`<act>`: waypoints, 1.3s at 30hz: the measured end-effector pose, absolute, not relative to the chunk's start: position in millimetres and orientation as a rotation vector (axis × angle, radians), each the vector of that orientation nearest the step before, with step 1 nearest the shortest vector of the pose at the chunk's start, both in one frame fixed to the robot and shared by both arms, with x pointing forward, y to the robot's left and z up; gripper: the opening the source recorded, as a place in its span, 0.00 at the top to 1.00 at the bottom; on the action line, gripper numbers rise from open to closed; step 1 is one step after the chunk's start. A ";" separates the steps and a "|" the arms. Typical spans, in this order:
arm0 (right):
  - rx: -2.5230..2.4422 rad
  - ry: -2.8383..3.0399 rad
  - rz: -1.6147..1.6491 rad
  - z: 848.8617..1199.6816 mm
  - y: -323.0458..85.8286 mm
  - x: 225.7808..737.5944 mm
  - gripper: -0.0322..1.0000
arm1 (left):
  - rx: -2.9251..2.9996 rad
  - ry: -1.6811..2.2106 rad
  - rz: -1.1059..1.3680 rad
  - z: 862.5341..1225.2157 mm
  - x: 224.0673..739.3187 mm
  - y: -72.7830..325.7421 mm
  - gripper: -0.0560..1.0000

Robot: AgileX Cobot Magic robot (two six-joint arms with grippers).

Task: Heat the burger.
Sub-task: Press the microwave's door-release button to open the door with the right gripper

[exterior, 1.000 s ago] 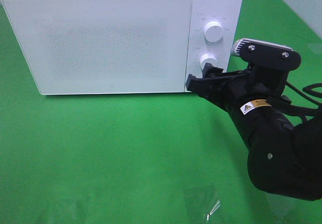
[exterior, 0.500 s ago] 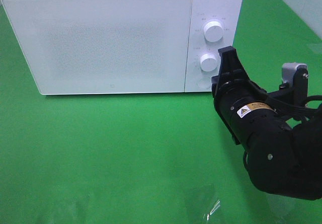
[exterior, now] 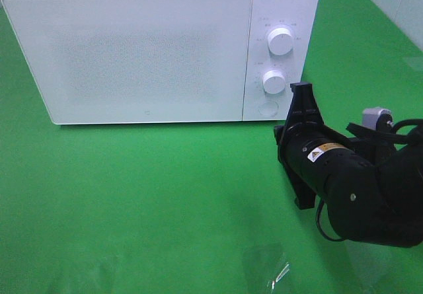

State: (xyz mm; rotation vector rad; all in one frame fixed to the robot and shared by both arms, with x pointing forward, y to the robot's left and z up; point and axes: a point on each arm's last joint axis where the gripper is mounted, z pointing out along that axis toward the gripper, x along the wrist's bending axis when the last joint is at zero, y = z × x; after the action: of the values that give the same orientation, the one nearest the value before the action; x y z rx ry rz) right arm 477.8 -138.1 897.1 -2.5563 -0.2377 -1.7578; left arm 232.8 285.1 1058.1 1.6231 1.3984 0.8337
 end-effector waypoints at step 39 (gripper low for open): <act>-2.480 -0.151 -1.764 859.7 -143.5 566.6 0.97 | 1.623 1.398 0.834 1058.1 232.8 285.1 0.09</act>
State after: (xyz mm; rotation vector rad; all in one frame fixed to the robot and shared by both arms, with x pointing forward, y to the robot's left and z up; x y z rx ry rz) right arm 566.6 -143.5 859.7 -2.4798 -0.1509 -1.7644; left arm 232.8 285.1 1058.1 1.6231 1.3984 0.8337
